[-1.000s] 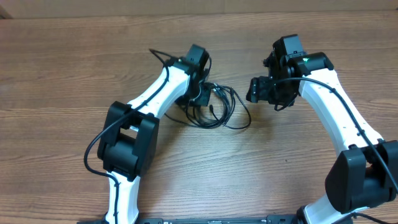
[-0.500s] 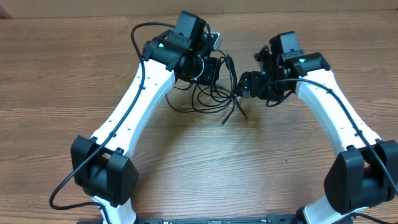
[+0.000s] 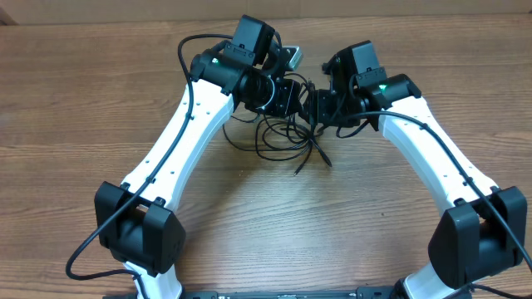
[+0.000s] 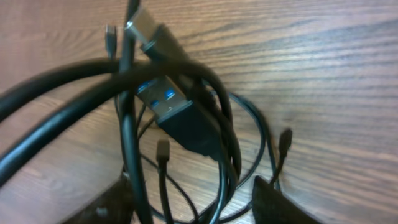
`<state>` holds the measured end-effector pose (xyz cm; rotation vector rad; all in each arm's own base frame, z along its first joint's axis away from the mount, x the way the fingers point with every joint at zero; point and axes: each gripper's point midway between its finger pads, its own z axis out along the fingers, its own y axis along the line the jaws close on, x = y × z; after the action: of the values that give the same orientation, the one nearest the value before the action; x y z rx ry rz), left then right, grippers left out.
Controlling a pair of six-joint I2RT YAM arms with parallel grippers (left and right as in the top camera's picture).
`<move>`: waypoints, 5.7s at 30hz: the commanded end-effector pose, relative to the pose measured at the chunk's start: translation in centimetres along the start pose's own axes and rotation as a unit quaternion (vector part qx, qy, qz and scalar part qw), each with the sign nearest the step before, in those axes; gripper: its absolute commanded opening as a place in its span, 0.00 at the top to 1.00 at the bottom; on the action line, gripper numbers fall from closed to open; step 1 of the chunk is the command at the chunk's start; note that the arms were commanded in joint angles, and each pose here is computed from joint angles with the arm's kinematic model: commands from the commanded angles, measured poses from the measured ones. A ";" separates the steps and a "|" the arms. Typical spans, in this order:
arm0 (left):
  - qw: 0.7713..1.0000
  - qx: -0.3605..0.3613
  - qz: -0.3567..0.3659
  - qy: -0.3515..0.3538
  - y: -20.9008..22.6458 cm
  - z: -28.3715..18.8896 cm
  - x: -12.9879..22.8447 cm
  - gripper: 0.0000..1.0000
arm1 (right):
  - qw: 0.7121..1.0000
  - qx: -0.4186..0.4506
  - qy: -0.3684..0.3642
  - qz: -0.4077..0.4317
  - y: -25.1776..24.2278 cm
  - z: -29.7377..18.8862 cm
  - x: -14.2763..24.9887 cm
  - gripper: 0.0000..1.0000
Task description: Untangle cables
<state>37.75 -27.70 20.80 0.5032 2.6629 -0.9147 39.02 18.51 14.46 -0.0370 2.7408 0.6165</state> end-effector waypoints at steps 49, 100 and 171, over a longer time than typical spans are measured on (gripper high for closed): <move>0.949 -0.263 -0.173 -0.019 13.8 -6.7 1.6 0.96 | 0.952 -0.225 0.142 -0.150 2.3 -2.4 7.1 0.91; 0.985 -0.093 0.098 0.106 5.5 16.5 3.9 0.95 | 0.973 0.101 0.000 0.206 -15.8 -12.7 1.0 0.00; 0.920 -0.045 0.154 -0.356 -13.2 -23.6 -10.0 0.96 | 0.944 -0.213 -0.091 -0.234 8.3 -7.7 -3.6 0.00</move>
<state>39.50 -24.41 47.36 0.4211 1.9452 -0.6214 39.11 21.48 25.66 -0.6386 2.2640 0.9818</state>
